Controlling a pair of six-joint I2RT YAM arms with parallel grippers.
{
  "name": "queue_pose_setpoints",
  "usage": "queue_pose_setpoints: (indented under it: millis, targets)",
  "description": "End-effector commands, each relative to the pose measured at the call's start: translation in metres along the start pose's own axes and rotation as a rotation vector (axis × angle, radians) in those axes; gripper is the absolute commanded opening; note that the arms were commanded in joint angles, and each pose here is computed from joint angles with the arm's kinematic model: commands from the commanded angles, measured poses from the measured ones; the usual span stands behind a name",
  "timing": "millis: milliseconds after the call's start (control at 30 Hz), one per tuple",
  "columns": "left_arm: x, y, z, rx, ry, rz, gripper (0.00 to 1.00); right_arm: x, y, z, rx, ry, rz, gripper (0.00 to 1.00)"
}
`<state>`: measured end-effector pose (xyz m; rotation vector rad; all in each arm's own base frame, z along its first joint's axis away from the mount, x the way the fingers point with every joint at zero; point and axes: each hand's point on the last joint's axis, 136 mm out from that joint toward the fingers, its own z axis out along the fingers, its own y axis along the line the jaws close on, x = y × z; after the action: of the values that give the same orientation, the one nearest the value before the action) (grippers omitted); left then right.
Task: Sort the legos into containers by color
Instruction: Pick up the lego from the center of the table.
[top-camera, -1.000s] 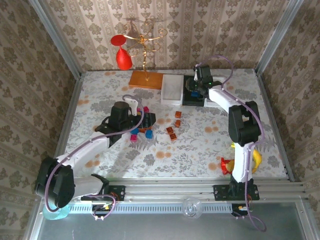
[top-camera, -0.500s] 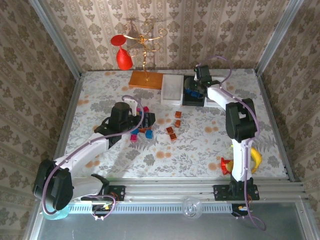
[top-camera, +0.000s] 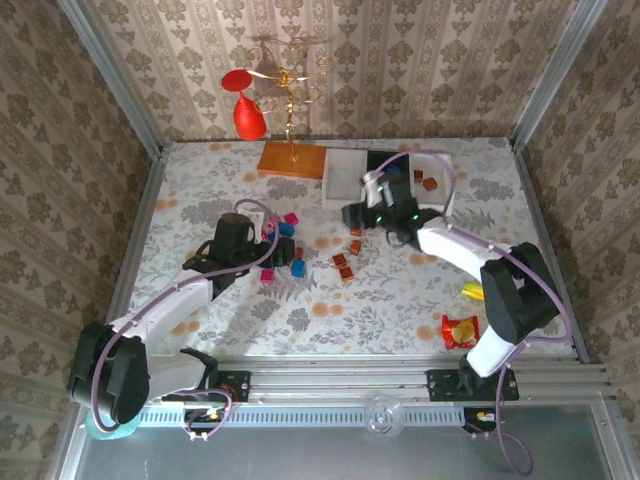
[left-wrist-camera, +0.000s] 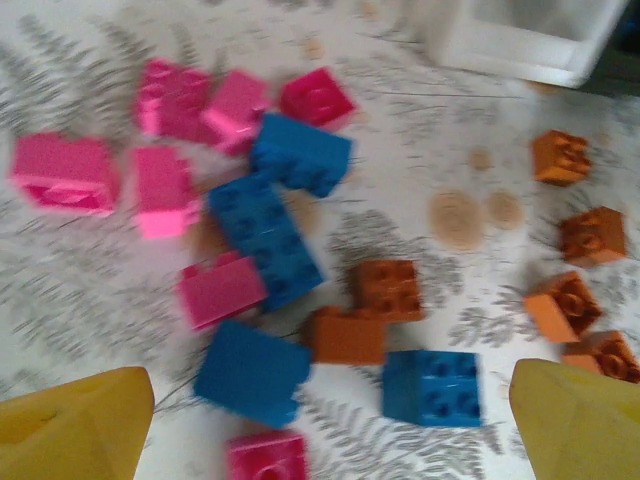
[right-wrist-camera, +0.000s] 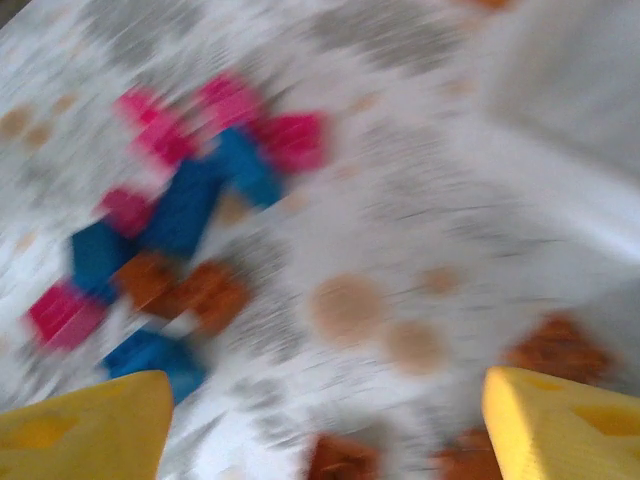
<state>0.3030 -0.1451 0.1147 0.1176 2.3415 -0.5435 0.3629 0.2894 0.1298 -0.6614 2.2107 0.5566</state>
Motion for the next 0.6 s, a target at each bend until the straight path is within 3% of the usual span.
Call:
queue_pose_setpoints:
  millis: [0,100,200,367,567]
  targets:
    - [-0.003,0.015,-0.01,0.013,-0.048,-0.098,0.93,0.013,0.03,0.008,-0.108,0.024,-0.145,0.88]
    - [-0.005,0.028,-0.018,-0.003,-0.091,-0.14,0.94,0.029,0.055,0.027,-0.19,0.073,-0.188,0.96]
    - [-0.007,0.034,-0.025,0.004,-0.103,-0.175,0.94,0.039,0.065,0.049,-0.213,0.116,-0.214,0.96]
    - [-0.007,0.036,-0.03,0.013,-0.107,-0.194,0.95,0.048,0.072,0.079,-0.233,0.171,-0.249,0.85]
    - [-0.009,0.037,-0.032,0.009,-0.117,-0.192,0.95,0.055,0.08,0.095,-0.256,0.21,-0.294,0.6]
